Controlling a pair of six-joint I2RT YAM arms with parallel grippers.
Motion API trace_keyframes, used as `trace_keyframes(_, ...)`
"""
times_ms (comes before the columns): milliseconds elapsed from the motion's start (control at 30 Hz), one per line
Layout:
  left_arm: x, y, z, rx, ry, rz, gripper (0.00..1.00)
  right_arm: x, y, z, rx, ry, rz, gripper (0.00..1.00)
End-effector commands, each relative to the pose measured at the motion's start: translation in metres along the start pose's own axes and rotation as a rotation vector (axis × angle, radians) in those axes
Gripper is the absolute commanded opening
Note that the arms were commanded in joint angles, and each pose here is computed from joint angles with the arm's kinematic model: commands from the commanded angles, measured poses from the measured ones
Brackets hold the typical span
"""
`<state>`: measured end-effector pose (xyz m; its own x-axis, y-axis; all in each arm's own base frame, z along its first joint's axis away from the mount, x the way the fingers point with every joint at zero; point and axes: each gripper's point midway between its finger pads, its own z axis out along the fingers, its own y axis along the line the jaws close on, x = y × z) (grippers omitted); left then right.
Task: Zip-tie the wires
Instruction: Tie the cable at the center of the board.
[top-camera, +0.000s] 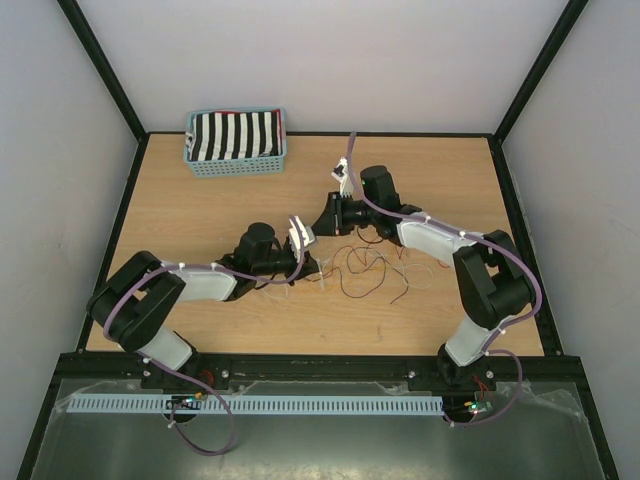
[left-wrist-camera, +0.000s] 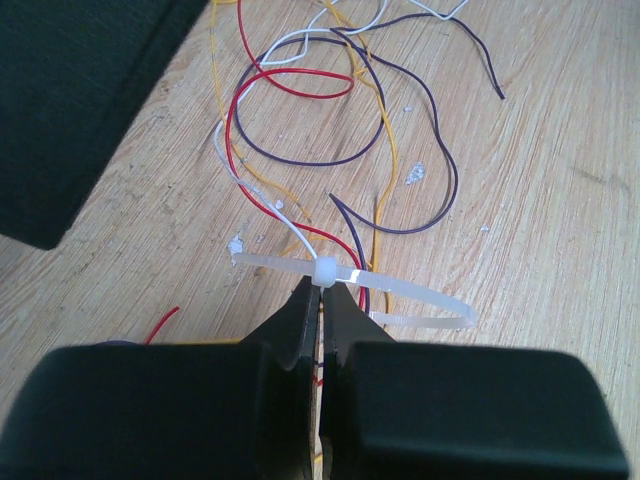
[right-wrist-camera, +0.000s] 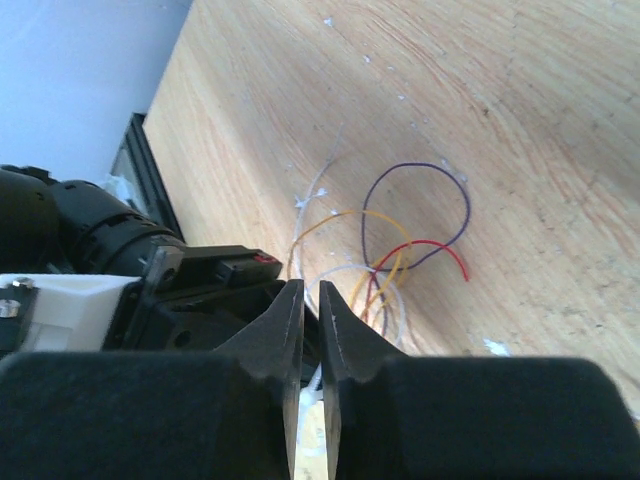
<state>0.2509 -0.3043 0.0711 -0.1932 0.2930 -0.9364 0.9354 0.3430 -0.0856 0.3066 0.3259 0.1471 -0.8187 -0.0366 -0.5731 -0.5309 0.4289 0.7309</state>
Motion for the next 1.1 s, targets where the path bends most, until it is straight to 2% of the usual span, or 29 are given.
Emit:
trace_keyframes(0,-0.013,0.000,0.004,0.014,-0.029,0.021,0.00,0.001,-0.004,-0.007,0.042,0.022,-0.050,0.27)
trace_keyframes(167,-0.013,0.001,0.003,0.008,-0.029,0.026,0.00,0.028,-0.008,-0.019,0.057,0.065,-0.058,0.40)
trace_keyframes(300,-0.012,0.002,0.002,0.004,-0.027,0.024,0.00,0.039,-0.004,-0.036,0.082,0.051,-0.080,0.51)
trace_keyframes(633,-0.015,0.009,-0.001,-0.021,-0.036,0.016,0.00,0.079,-0.005,-0.046,0.045,0.127,-0.010,0.53)
trace_keyframes(1067,-0.018,0.011,0.000,-0.031,-0.041,0.004,0.00,0.090,0.006,-0.039,-0.061,0.138,0.039,0.51)
